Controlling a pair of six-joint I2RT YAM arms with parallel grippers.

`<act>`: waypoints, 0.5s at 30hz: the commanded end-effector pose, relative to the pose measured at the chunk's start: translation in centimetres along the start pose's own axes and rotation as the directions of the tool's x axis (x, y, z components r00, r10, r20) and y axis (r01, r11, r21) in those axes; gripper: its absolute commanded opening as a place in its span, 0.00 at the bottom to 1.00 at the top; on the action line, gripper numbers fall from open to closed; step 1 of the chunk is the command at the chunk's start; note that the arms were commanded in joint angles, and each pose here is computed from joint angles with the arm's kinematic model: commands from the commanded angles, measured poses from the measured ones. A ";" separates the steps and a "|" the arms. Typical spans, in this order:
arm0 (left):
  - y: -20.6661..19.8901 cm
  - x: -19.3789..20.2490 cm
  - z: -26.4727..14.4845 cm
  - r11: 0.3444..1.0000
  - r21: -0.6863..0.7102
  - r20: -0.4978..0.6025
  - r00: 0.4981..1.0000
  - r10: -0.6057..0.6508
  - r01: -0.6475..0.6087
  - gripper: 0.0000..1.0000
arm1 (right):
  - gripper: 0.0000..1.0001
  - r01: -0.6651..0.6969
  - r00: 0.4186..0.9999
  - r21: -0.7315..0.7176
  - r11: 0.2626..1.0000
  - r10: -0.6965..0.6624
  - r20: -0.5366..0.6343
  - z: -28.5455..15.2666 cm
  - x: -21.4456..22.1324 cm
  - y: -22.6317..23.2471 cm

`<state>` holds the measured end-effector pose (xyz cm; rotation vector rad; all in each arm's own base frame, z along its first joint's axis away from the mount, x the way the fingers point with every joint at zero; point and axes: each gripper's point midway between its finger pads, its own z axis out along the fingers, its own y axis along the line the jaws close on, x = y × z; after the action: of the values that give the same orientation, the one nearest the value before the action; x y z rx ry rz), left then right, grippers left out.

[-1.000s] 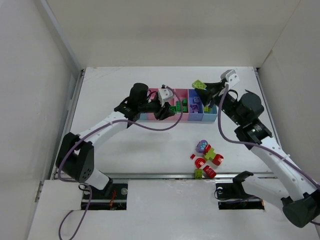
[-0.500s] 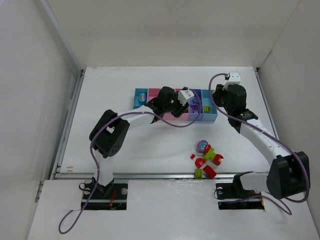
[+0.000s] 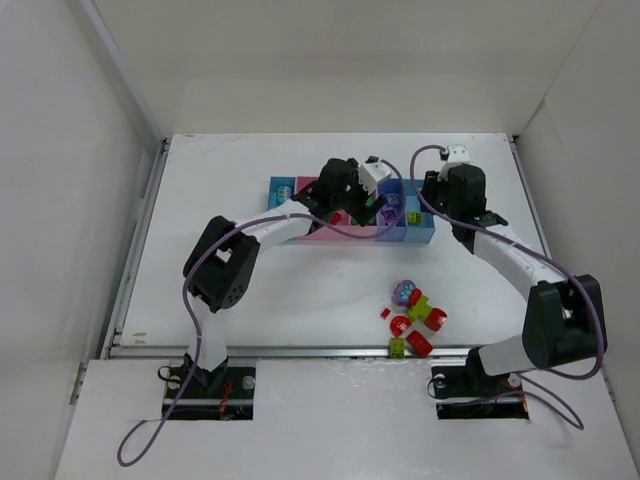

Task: Sort the legos into containers by color

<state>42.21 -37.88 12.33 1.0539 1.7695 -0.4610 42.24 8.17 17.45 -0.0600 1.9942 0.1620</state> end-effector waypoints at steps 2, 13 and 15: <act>3.6 -6.0 -3.0 0.996 -0.089 0.076 0.997 -0.007 0.014 0.87 | 0.03 -0.001 1.000 -0.054 0.999 0.002 0.030 1.2 -2.0 0.8; 1.4 -5.8 -9.5 0.997 -0.043 0.069 0.995 0.068 -0.065 0.89 | 0.71 -0.057 0.996 -0.051 0.997 0.053 -0.071 2.6 -1.2 0.9; 0.9 -4.9 -10.0 0.997 -0.026 0.053 0.996 0.072 -0.071 0.89 | 0.79 -0.065 0.996 -0.040 0.997 0.062 -0.061 2.0 -1.8 0.7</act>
<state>39.75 -32.96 20.06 1.0391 1.7134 -0.4020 44.22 9.26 14.49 -0.0584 2.1297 0.2244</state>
